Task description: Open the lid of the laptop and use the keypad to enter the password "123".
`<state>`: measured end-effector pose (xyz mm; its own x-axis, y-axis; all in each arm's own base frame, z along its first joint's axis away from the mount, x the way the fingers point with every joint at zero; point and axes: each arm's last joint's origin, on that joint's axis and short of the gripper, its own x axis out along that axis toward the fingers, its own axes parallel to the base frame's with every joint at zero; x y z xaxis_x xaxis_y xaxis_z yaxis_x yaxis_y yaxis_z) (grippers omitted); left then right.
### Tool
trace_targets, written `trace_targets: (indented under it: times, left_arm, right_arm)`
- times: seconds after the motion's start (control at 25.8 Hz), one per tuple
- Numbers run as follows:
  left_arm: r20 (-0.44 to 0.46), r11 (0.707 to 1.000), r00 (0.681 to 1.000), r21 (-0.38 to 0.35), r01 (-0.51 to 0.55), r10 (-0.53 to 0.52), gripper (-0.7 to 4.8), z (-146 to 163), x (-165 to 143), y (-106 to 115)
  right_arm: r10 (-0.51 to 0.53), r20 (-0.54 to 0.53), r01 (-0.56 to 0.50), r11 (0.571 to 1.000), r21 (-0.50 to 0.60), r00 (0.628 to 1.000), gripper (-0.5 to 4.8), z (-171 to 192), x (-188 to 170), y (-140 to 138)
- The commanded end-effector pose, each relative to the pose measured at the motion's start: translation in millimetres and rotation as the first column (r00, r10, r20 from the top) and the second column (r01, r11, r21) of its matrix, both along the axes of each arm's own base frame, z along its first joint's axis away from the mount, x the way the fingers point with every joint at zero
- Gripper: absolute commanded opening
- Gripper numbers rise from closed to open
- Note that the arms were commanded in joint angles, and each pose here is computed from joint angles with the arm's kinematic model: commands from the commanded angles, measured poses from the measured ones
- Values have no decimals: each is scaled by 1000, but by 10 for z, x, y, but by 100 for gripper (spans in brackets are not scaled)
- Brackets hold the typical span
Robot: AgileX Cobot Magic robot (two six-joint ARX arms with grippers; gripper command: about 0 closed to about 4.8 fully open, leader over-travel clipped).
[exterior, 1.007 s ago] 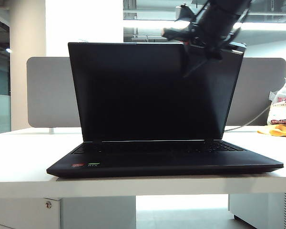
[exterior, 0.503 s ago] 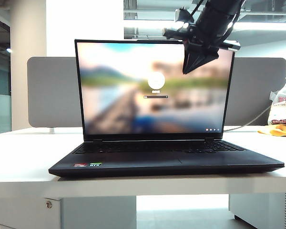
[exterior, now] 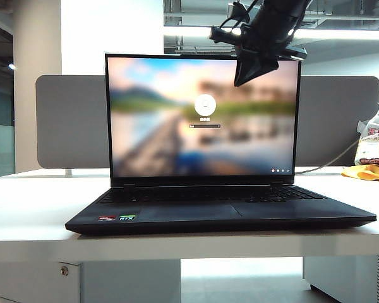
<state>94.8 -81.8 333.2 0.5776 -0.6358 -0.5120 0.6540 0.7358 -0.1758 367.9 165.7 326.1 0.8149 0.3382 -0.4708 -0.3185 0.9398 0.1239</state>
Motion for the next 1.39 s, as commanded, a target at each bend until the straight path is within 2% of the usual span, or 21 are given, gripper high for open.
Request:
trace_targets:
  times: [0.04, 0.43, 0.66, 0.74, 0.81, 0.89, 1.05, 1.08, 1.28, 1.39]
  left_arm:
    - [5, 1000, 1000, -8, -1, 1, -5, 15, -3, 2]
    - [3, 999, 999, 21, -36, 36, -5, -3, -2, 16]
    - [-13, 998, 999, 41, -42, 43, -5, -23, -11, 26]
    - [-12, 998, 999, 40, -42, 42, -5, -22, -10, 26]
    - [-11, 998, 999, 40, -42, 42, -5, -21, -10, 25]
    - [-8, 998, 999, 38, -42, 43, -5, -19, -8, 25]
    - [28, 999, 999, 9, -41, 41, -5, 18, 16, 4]
    - [32, 999, 999, 6, -41, 41, -5, 21, 27, -4]
    - [21, 1000, 1000, -5, -22, 22, -5, 18, 46, -29]
    - [21, 1000, 1000, -9, -15, 15, -5, 20, 47, -32]
  right_arm:
    - [-13, 108, 9, 999, 32, 994, -6, 185, 108, 27]
    - [3, 59, -4, 1000, 19, 998, -6, -13, 429, 166]
    - [-16, 52, 15, 1000, 19, 999, -6, -54, 510, 95]
    - [-9, 11, 9, 1000, 4, 1000, -6, -49, 464, 76]
    - [45, -60, -45, 999, 8, 997, -6, -31, 375, 62]
    - [92, -149, -92, 996, 8, 985, -6, -36, 276, 44]
    - [100, -308, -137, 985, -102, 946, -6, -164, 151, -22]
    - [75, -346, -131, 981, -142, 935, -6, -204, 121, -43]
    - [32, -451, -140, 968, -208, 892, -6, -483, 45, -100]
    - [15, -514, -152, 963, -225, 858, -6, -816, -24, -133]
